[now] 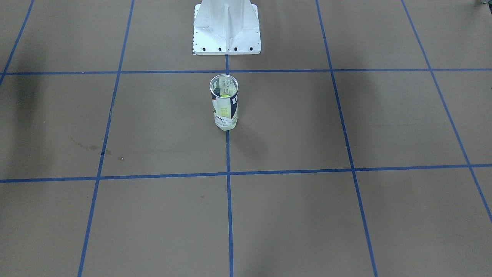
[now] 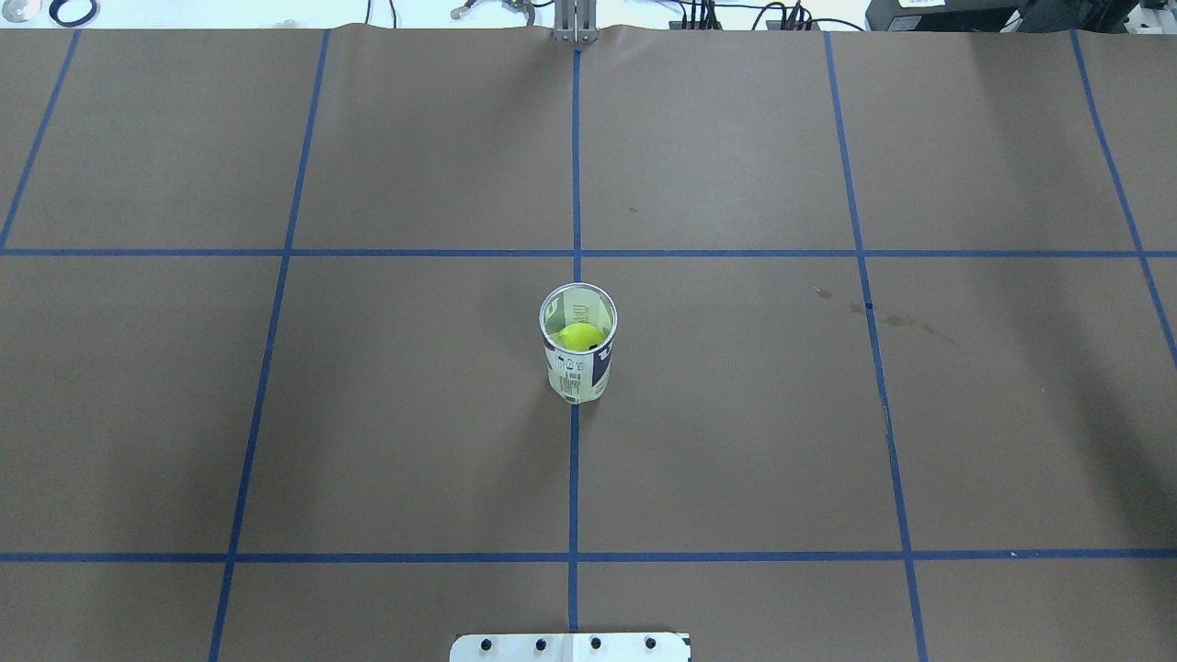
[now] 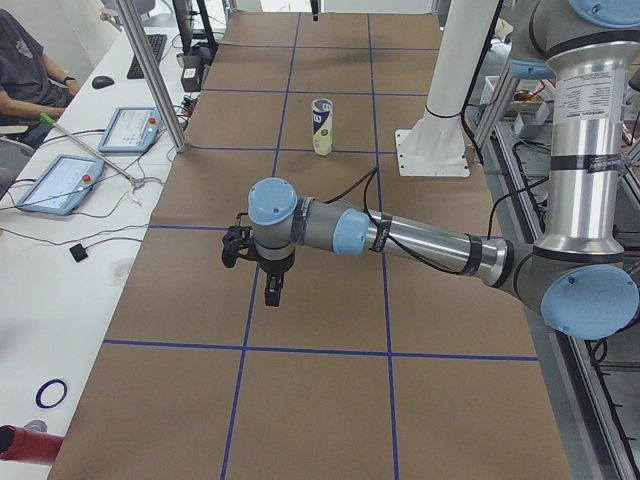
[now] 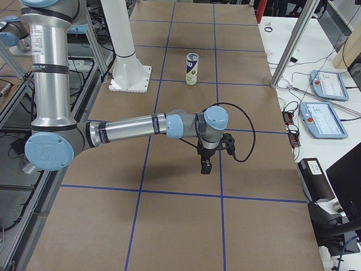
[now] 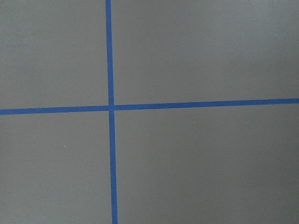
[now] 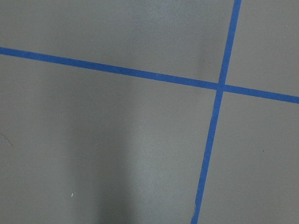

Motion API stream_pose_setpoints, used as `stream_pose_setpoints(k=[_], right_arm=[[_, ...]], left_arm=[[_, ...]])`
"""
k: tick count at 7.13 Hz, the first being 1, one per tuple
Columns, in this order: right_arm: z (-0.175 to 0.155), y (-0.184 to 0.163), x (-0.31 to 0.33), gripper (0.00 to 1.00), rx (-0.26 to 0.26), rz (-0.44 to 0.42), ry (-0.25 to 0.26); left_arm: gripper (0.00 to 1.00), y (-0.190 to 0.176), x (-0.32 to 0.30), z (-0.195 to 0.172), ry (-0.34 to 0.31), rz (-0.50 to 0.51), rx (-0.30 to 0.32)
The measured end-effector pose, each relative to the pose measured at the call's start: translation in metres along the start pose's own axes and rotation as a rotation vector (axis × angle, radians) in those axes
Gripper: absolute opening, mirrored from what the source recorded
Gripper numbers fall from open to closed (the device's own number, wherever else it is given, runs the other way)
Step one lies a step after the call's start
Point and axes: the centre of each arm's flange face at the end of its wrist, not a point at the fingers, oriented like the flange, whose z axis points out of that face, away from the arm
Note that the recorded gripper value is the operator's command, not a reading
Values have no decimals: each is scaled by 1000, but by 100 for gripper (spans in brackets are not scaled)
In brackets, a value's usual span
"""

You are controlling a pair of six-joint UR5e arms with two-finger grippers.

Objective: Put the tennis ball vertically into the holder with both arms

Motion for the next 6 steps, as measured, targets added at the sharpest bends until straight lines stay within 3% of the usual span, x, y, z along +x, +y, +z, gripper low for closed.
stream_pose_setpoints(k=[6], right_arm=[[2, 1, 1, 100, -4, 4, -10]], left_arm=[[100, -1, 1, -1, 1, 2, 2]])
